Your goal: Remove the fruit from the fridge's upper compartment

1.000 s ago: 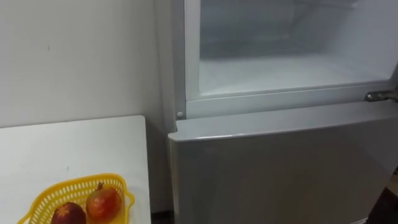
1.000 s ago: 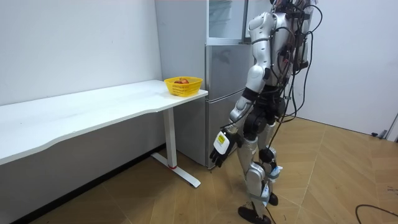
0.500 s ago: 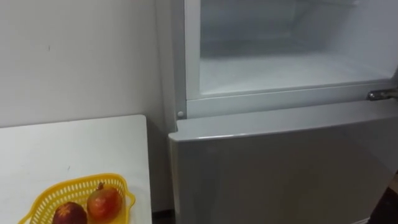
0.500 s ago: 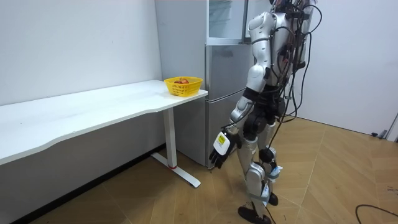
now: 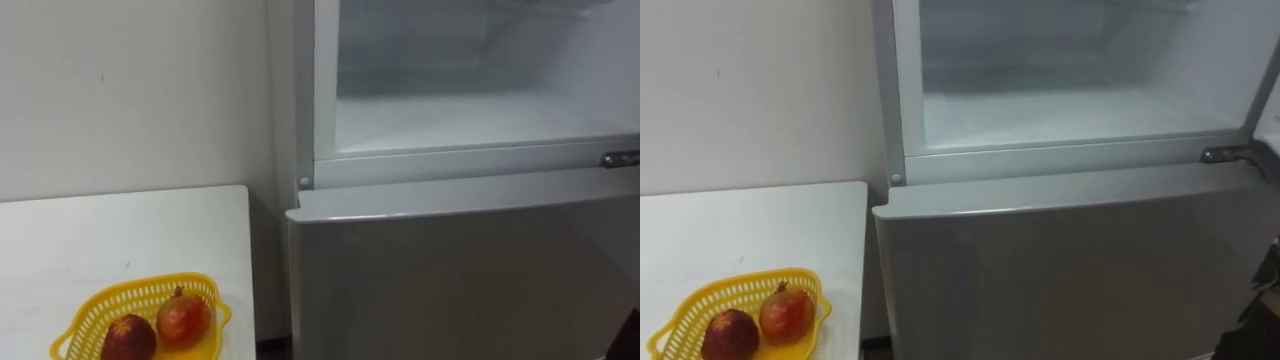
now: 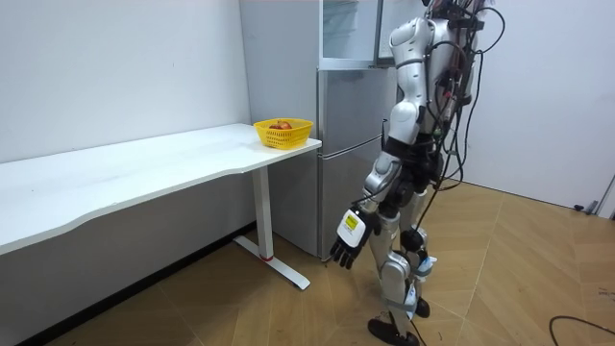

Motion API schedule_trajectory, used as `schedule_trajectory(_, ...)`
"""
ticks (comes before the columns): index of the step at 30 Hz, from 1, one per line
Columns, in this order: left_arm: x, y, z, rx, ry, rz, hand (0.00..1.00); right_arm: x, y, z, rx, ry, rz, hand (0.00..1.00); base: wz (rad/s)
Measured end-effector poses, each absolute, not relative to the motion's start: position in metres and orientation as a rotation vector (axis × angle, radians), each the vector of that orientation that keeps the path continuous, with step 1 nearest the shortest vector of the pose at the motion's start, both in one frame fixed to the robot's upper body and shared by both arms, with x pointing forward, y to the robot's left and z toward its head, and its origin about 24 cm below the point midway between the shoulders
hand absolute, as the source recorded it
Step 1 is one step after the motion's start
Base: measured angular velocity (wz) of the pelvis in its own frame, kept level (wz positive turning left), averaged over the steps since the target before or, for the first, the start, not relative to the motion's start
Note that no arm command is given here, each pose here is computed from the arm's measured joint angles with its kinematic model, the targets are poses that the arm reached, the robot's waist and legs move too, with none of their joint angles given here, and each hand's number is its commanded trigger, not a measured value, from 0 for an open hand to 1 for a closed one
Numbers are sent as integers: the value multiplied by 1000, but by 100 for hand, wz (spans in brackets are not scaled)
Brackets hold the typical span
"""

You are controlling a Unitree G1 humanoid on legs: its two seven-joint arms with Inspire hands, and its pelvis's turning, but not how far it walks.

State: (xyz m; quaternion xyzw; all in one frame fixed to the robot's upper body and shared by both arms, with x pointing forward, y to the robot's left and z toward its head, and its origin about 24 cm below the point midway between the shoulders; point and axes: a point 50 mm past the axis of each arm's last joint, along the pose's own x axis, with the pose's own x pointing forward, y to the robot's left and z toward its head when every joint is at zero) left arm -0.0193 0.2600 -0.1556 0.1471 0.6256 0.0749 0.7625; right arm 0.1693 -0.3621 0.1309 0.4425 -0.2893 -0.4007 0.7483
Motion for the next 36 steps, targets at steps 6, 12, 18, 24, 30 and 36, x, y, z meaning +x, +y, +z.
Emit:
schedule_trajectory(6,-21,260,-156,321,1368,160,0,174,-358,136,878,-641,-835,0,0)
schedule_trajectory(12,-25,259,-156,318,1382,157,0,177,-355,137,825,-639,-795,0,1)
schedule_trajectory(18,-26,259,-157,314,1391,156,0,181,-349,138,712,-616,-771,0,-1)
schedule_trajectory(24,-25,257,-158,318,1392,151,0,190,-336,138,613,-582,-723,0,-3)
schedule_trajectory(30,-29,251,-160,309,1419,127,0,207,-318,141,602,-570,-633,0,6)
schedule_trajectory(36,-29,247,-161,295,1432,84,0,223,-299,147,524,-556,-515,0,12)
